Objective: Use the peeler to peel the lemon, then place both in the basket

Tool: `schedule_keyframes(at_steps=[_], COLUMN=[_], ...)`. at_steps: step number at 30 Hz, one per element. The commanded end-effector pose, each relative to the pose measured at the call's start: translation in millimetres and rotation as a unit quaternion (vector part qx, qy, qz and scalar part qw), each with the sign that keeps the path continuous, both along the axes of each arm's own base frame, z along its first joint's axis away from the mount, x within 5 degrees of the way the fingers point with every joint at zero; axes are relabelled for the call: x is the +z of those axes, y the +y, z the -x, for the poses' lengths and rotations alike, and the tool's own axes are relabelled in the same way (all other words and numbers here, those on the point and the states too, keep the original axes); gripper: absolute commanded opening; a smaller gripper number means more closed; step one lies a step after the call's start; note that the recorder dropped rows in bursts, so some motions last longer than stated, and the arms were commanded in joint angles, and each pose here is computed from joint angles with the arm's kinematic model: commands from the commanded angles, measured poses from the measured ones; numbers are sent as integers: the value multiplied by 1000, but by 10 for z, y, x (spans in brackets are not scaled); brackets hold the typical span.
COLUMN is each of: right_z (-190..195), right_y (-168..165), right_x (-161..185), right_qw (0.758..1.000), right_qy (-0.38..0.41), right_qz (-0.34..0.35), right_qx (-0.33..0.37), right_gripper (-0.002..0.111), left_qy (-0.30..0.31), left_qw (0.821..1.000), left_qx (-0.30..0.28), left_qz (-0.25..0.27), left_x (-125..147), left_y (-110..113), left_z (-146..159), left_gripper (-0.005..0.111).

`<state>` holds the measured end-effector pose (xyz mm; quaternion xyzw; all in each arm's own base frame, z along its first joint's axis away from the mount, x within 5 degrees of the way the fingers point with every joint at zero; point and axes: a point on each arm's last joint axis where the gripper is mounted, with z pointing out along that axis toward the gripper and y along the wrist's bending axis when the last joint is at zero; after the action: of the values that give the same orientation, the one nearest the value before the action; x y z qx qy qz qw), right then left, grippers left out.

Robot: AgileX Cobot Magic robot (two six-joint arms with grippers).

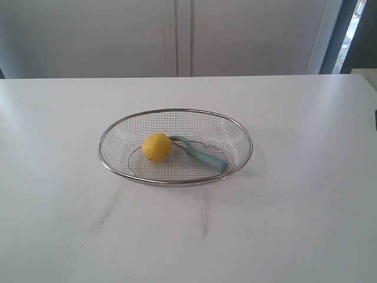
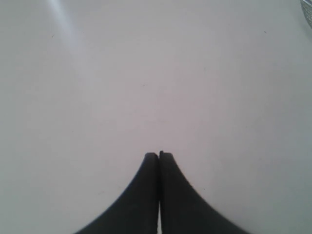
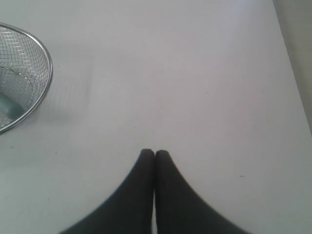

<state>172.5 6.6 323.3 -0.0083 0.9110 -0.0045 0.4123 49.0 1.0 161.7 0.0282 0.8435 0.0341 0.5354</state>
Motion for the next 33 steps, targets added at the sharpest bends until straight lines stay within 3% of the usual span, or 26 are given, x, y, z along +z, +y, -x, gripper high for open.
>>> schedule_keyframes(at_steps=[1, 20, 33], right_z=[233, 815, 1284], right_y=[-29, -61, -79], right_x=[-90, -623, -593], right_qw=[1000, 999, 971], right_qy=[-18, -42, -240], right_qz=[3, 1, -10], right_qx=[-3, -2, 3], right_gripper=[0, 0, 0], left_qy=[-1, -1, -1], left_qw=[1000, 1000, 1000], left_qx=[2, 2, 2], left_qz=[0, 0, 0], left_x=[-16, -16, -16], left_y=[2, 2, 2], left_z=[0, 0, 0], left_gripper=[0, 0, 0])
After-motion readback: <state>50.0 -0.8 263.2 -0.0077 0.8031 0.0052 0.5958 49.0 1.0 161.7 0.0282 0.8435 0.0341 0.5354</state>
